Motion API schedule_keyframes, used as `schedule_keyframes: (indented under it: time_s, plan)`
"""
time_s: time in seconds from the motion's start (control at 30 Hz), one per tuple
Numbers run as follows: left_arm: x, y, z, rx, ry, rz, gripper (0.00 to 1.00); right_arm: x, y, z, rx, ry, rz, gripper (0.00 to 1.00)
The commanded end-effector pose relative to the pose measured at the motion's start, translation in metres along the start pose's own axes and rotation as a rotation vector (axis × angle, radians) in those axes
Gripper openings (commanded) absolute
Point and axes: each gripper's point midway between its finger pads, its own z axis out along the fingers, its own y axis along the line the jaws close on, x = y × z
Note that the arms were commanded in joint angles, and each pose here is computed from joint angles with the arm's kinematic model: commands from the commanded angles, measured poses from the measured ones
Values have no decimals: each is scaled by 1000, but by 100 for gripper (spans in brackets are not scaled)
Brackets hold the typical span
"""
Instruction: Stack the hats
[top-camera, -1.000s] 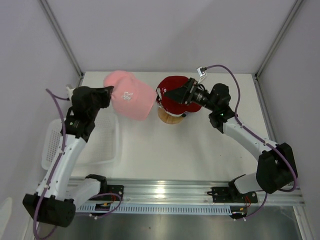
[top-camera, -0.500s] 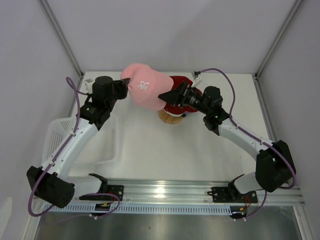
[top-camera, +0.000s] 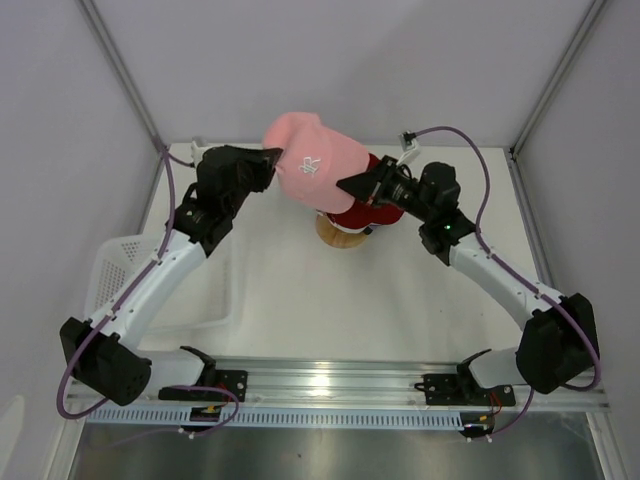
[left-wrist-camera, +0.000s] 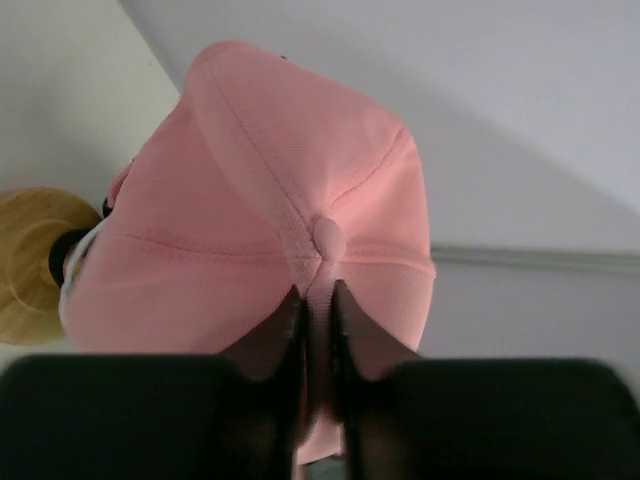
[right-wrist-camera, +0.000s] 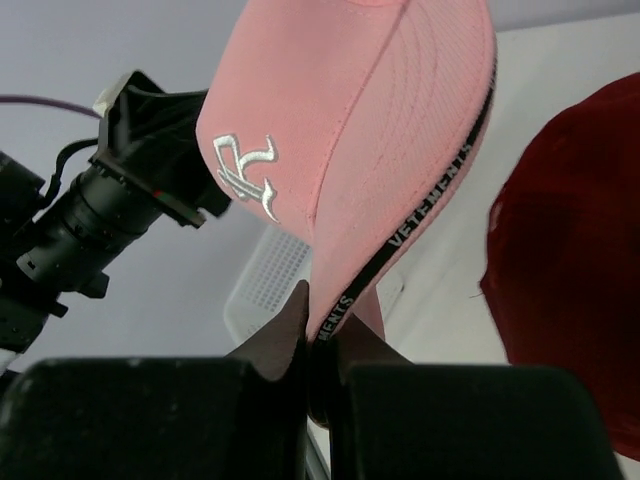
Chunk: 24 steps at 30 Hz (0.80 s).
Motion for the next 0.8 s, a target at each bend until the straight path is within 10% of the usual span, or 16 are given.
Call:
schedule_keyframes:
  time_s: [0.0,0.1,0.37,0.77]
  plan:
    - [25,-57,-18,242,110,235,47,-70,38,-34,-93,-137,-84,0]
    - [17,-68,-27,301,71,406,99,-93,42,-61,-174,-137,-136,0]
    - [-47,-101,-69,419,-170,733,100,-97,26,-80,-246,36,-107,0]
    - [-65,15,10,127,-59,906,91,-84,-55,-104,-193,122,-89,0]
